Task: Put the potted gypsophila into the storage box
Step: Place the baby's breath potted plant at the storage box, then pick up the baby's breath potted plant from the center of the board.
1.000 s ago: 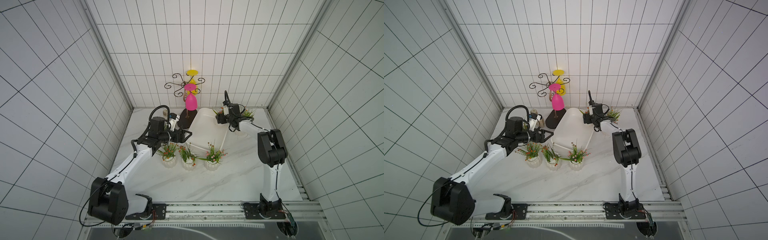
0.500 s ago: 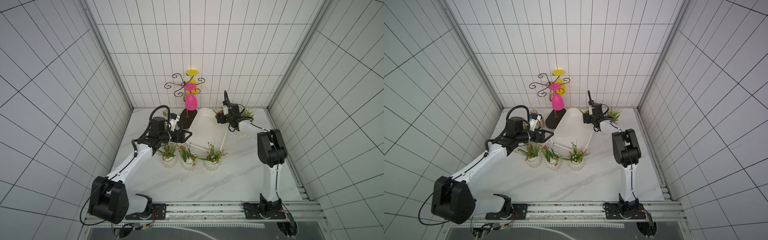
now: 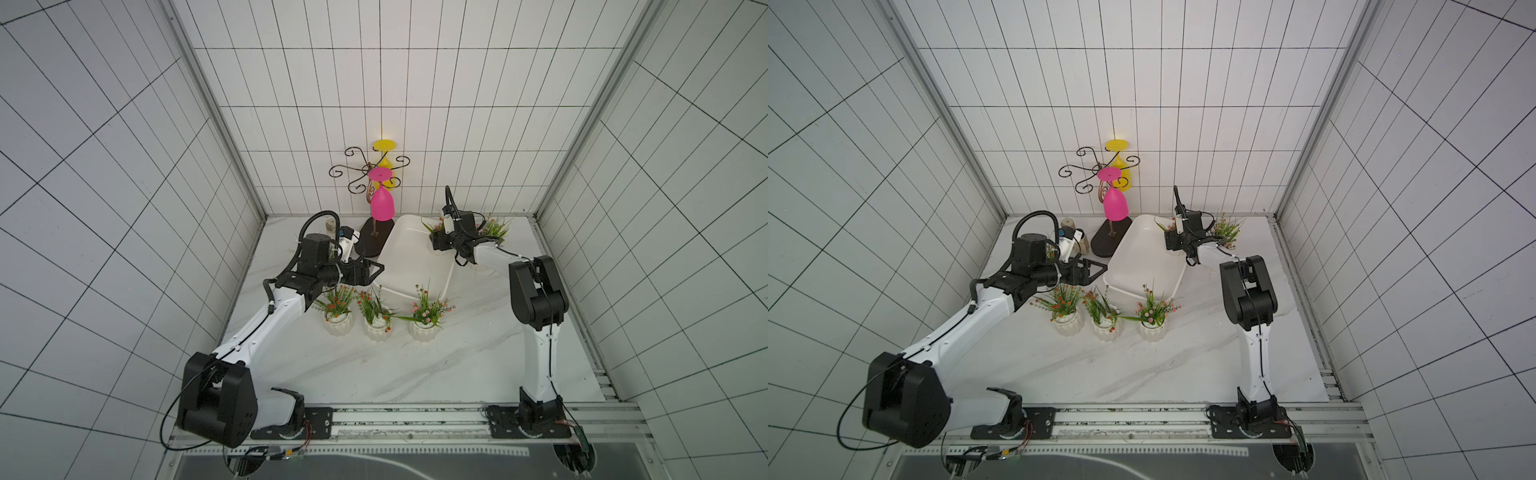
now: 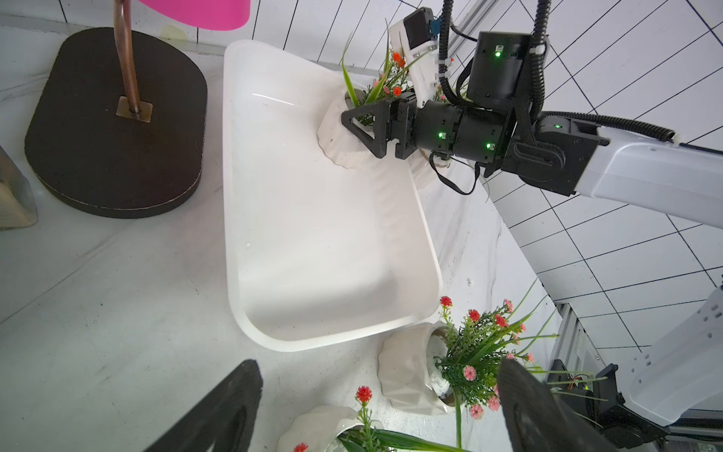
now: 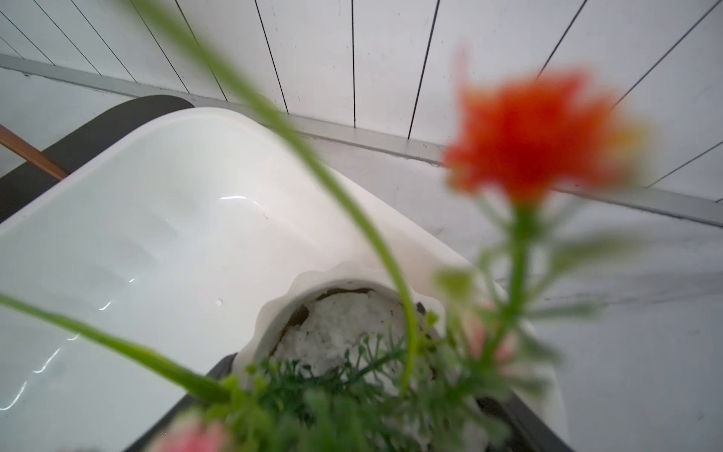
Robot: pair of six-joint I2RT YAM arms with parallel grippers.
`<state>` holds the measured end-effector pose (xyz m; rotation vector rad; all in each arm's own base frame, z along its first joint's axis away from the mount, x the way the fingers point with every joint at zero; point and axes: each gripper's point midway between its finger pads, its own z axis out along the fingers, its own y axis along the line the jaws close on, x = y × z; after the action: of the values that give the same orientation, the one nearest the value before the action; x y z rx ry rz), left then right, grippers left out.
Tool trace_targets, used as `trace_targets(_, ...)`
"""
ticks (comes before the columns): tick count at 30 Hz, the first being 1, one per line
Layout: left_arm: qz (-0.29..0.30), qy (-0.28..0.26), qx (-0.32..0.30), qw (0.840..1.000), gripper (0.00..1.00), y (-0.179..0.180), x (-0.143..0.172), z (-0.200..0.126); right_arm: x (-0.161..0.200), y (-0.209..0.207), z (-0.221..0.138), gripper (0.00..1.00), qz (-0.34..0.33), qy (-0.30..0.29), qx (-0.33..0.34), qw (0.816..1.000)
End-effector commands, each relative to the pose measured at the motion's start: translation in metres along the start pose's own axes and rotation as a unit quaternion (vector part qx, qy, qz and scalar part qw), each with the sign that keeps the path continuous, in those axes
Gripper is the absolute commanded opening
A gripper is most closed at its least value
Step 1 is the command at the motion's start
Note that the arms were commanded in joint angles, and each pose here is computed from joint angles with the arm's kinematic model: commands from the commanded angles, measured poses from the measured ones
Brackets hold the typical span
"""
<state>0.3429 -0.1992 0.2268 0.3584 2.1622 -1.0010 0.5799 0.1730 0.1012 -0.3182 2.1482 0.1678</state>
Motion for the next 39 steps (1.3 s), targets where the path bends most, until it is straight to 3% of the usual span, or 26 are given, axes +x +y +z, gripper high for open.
trace_targets(1, -0.001, -0.001, -0.006, 1.0, 0.94, 0.005, 0.0, 0.001, -0.025, 0.004, 0.001, 0.73, -0.007, -0.033, 0.0, 0.999)
trace_targets(5, -0.001, -0.002, -0.007, 1.0, 0.94, 0.005, 0.0, 0.001, -0.021, 0.008, 0.001, 0.9, -0.006, -0.022, -0.012, 1.0)
trace_targets(6, -0.001, -0.002, -0.006, 1.0, 0.94, 0.005, 0.0, 0.001, -0.022, 0.008, 0.001, 0.99, -0.005, -0.021, -0.013, 1.0)
trace_targets(13, -0.002, -0.002, -0.007, 1.0, 0.94, 0.005, 0.0, 0.001, -0.051, 0.01, -0.024, 0.99, -0.006, -0.039, -0.017, 0.999)
trace_targets(26, 0.002, -0.006, -0.004, 1.0, 0.94, 0.002, -0.001, -0.002, -0.109, 0.012, -0.126, 0.99, -0.003, -0.094, -0.025, 0.995)
trace_targets(39, 0.008, -0.01, 0.016, 1.0, 0.94, -0.008, -0.003, -0.006, -0.067, -0.017, -0.223, 0.97, 0.089, -0.052, -0.018, 0.994)
